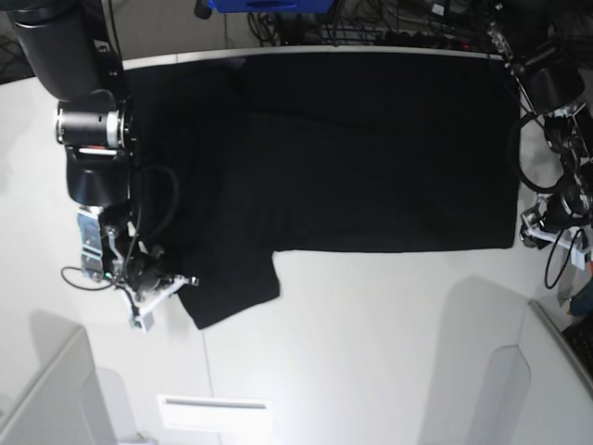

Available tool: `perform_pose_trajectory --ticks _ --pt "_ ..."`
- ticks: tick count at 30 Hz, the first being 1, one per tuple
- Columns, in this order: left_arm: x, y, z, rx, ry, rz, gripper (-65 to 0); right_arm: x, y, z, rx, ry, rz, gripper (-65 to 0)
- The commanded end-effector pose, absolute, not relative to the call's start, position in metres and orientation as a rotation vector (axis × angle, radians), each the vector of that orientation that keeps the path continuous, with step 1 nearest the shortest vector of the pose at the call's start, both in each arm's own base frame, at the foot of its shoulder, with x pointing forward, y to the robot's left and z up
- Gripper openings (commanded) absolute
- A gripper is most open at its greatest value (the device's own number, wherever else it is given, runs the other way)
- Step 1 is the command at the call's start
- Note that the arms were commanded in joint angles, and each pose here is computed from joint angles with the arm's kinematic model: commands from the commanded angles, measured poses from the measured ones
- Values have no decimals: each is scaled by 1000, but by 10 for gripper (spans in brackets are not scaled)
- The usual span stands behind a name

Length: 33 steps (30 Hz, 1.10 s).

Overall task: Fold the T-shirt properly
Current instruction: 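Grasp the hem corners with both grippers, then fold the hem up over the shoulders with both grippers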

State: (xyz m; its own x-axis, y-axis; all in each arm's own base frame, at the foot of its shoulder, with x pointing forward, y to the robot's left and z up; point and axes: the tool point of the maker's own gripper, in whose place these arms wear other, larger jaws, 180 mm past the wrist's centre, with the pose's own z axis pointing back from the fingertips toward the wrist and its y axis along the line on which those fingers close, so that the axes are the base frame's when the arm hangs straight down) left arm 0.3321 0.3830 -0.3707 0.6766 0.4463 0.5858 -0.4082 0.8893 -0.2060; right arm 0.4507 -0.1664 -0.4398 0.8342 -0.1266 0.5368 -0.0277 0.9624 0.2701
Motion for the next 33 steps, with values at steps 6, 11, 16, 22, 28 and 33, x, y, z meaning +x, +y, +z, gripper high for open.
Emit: perform_pose_trajectory --ticks 6,11,16,22,28,33 --pt "350 390 -378 -16 -626 479 -229 459 -173 -429 258 -599 -45 -650" --pt "361 379 -384 -38 -608 486 -227 460 -173 -429 258 -602 -46 -650" --pt "368 368 -388 -7 -592 459 -224 460 -172 -429 259 -603 -46 -650" --pt "375 352 -403 41 -590 378 -224 460 -172 -429 259 -603 -46 -650" --pt "367 351 -426 18 -544 410 -229 459 -174 -429 256 -602 -47 -650" --pt "365 349 -430 17 -537 406 -252 459 -174 -429 256 -602 -47 -650"
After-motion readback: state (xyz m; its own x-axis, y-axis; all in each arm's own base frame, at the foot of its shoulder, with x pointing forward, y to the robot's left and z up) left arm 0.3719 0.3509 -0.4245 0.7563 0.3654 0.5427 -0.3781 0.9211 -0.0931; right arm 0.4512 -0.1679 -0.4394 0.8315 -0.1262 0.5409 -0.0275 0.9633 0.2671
